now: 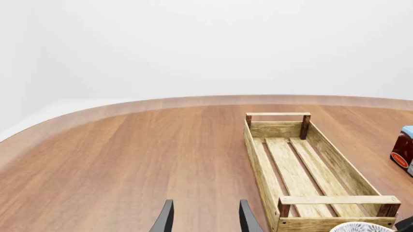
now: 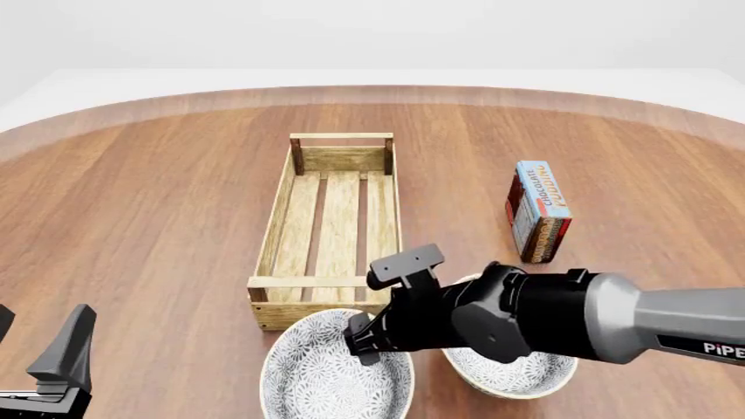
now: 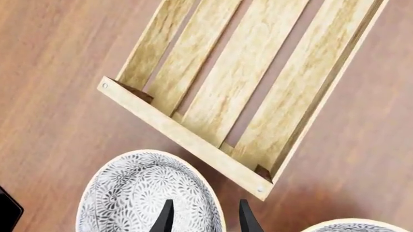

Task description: Stack the left bowl on the right bowl and place them in the tray.

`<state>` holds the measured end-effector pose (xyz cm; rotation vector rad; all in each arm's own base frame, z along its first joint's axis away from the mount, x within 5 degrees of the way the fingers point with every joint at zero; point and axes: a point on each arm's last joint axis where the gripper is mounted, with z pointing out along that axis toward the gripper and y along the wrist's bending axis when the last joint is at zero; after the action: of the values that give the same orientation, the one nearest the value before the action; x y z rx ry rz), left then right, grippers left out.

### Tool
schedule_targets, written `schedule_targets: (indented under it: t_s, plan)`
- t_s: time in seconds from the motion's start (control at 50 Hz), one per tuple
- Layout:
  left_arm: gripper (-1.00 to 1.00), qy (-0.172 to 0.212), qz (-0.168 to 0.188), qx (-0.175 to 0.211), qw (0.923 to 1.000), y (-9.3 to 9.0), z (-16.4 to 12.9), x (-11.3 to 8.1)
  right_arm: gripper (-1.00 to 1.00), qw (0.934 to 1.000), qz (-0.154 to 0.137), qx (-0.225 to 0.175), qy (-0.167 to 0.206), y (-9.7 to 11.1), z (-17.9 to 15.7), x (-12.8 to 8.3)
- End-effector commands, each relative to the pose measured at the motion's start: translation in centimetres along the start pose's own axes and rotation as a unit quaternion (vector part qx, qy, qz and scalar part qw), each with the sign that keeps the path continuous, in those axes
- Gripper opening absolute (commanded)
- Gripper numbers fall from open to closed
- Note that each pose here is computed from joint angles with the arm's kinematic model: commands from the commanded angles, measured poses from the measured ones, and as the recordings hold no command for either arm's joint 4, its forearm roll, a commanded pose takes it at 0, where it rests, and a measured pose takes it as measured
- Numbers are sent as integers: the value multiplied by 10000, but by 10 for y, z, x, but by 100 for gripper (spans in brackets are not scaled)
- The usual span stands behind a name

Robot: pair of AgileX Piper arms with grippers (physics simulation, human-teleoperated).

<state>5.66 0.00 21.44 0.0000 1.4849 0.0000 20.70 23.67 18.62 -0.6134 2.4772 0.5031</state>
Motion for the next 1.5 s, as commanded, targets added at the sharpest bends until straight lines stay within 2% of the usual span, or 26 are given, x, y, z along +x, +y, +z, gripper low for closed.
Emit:
schedule_targets:
  t_s: [0.02, 0.58, 0.6, 0.96, 1.16, 1.36, 1.5]
  plan:
    - [100, 0, 0, 0, 10000, 0, 0, 0, 100, 10000, 27, -1, 45, 1, 5, 3]
    - [100, 0, 0, 0, 10000, 0, 0, 0, 100, 9999, 59, -4, 148, 2, 14, 12]
    - [100, 0, 0, 0, 10000, 0, 0, 0, -100, 9999, 47, -6, 148, 2, 14, 12]
    - [100, 0, 0, 0, 10000, 0, 0, 0, -100, 9998, -185, -71, 63, 10, -1, 0]
    - [100, 0, 0, 0, 10000, 0, 0, 0, -100, 9986, -462, -50, -271, 6, -42, -25]
    - [100, 0, 0, 0, 10000, 0, 0, 0, -100, 9960, -596, -9, -661, -3, -88, -36]
    - [100, 0, 0, 0, 10000, 0, 0, 0, -100, 9940, -554, 69, -938, -13, -117, -35]
